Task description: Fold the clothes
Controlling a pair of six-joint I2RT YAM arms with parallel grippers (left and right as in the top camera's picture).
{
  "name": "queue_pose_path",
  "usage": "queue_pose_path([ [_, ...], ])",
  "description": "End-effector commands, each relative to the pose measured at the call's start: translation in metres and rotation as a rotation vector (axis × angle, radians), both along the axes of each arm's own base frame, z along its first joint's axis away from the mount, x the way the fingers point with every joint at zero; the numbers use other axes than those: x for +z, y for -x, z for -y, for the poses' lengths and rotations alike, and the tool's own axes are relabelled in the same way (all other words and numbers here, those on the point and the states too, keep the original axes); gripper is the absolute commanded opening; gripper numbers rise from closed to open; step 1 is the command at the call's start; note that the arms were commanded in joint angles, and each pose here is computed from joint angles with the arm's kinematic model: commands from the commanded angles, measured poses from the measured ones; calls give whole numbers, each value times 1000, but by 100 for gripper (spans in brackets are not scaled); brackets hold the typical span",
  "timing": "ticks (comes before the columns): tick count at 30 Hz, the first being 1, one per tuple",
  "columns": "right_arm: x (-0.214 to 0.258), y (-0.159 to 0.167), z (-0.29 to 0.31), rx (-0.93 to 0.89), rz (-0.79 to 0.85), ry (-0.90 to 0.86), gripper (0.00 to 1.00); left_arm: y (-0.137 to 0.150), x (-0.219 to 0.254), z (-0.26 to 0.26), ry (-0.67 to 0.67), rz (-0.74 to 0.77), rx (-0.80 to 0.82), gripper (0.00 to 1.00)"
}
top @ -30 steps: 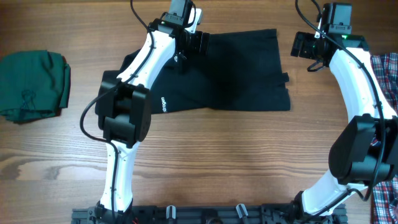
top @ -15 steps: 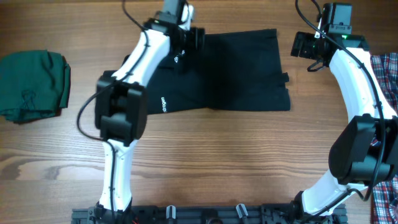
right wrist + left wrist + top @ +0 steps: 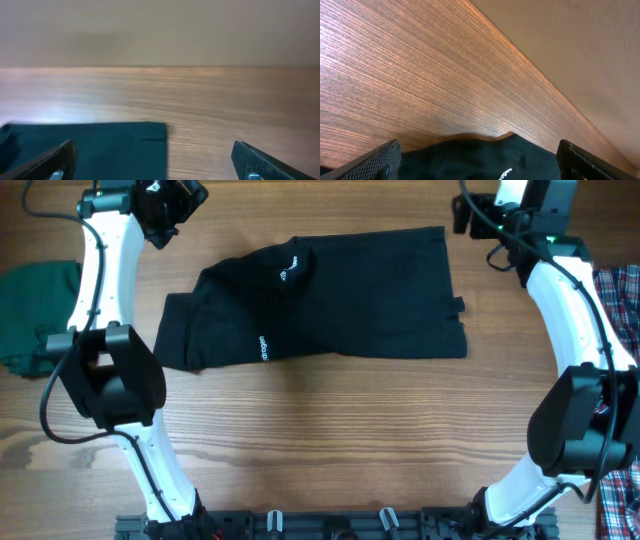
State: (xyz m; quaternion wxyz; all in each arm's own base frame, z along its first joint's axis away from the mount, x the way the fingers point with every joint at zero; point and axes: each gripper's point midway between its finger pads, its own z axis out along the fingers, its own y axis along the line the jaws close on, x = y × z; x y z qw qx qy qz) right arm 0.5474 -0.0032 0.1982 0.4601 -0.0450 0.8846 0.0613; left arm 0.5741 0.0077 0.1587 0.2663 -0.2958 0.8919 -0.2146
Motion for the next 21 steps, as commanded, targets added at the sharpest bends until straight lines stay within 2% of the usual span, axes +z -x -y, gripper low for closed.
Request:
queue_pose_path([
  [1,-33,-1,-54,322,4,160,100,1,2,0,26,-4,7,100],
  [3,-60,0,-79,463,-10,303,100,1,2,0,26,-4,7,100],
  [7,-74,3,-77,491,-104,434,100,1,2,0,26,-4,7,100],
  [9,-53,-4,-69,427,-133,467,100,1,2,0,25,-4,7,100],
  [12,1,-25,-64,344,-85,452,100,1,2,0,26,-4,7,100],
  [14,7,-34,-65,341,-68,454,100,1,2,0,26,-4,7,100],
  [18,-60,-38,-72,394,-186,415,100,1,2,0,26,-4,7,100],
  [21,-102,-54,-73,387,-197,406,100,1,2,0,26,-4,7,100],
])
